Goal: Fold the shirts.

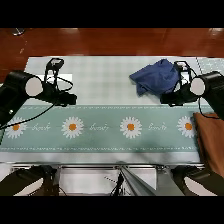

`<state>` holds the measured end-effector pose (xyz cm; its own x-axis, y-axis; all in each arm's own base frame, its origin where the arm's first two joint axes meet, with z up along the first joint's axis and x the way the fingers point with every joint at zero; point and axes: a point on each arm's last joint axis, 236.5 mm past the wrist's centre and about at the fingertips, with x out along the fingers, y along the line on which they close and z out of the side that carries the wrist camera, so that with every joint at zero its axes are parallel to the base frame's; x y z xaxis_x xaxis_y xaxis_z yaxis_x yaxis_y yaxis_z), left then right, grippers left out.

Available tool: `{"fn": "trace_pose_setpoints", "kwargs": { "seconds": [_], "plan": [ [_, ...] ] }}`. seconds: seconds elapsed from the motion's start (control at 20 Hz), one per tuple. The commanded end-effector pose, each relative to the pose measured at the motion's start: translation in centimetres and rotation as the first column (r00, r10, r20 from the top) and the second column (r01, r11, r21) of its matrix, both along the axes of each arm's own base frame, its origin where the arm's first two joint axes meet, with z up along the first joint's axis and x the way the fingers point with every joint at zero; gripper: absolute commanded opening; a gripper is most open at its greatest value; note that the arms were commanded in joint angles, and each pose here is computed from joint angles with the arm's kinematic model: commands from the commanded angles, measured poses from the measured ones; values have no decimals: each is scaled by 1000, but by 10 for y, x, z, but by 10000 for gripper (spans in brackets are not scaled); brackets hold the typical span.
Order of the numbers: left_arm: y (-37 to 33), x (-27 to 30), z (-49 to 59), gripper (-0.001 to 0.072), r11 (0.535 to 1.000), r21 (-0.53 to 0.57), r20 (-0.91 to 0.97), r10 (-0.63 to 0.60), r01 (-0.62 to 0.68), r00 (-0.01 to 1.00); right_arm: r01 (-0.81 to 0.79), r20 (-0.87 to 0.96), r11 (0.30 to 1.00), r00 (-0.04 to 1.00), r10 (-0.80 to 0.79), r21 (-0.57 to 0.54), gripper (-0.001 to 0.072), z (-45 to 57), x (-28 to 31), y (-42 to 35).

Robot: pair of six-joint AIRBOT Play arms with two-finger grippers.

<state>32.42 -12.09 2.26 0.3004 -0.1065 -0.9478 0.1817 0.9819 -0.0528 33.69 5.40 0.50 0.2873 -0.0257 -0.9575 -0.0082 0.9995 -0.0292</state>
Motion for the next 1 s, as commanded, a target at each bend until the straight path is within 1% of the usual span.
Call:
{"fn": "trace_pose_setpoints", "kwargs": {
  "seconds": [0.0,0.75,0.85,0.95],
  "plan": [
    [0,0,0,24,1000,1,-1,0,0,1000,0,0,1000,1000,0,0,30,0,0,0],
    [0,0,0,24,1000,1,-1,0,0,1000,-1,13,1000,1000,1,3,30,1,3,1],
    [0,0,0,24,1000,0,0,0,0,1000,-19,108,1000,994,19,2,30,9,24,2],
    [-3,8,3,24,1000,-13,35,0,1,999,-49,262,998,963,57,-38,32,26,57,-1]
  ]
}}
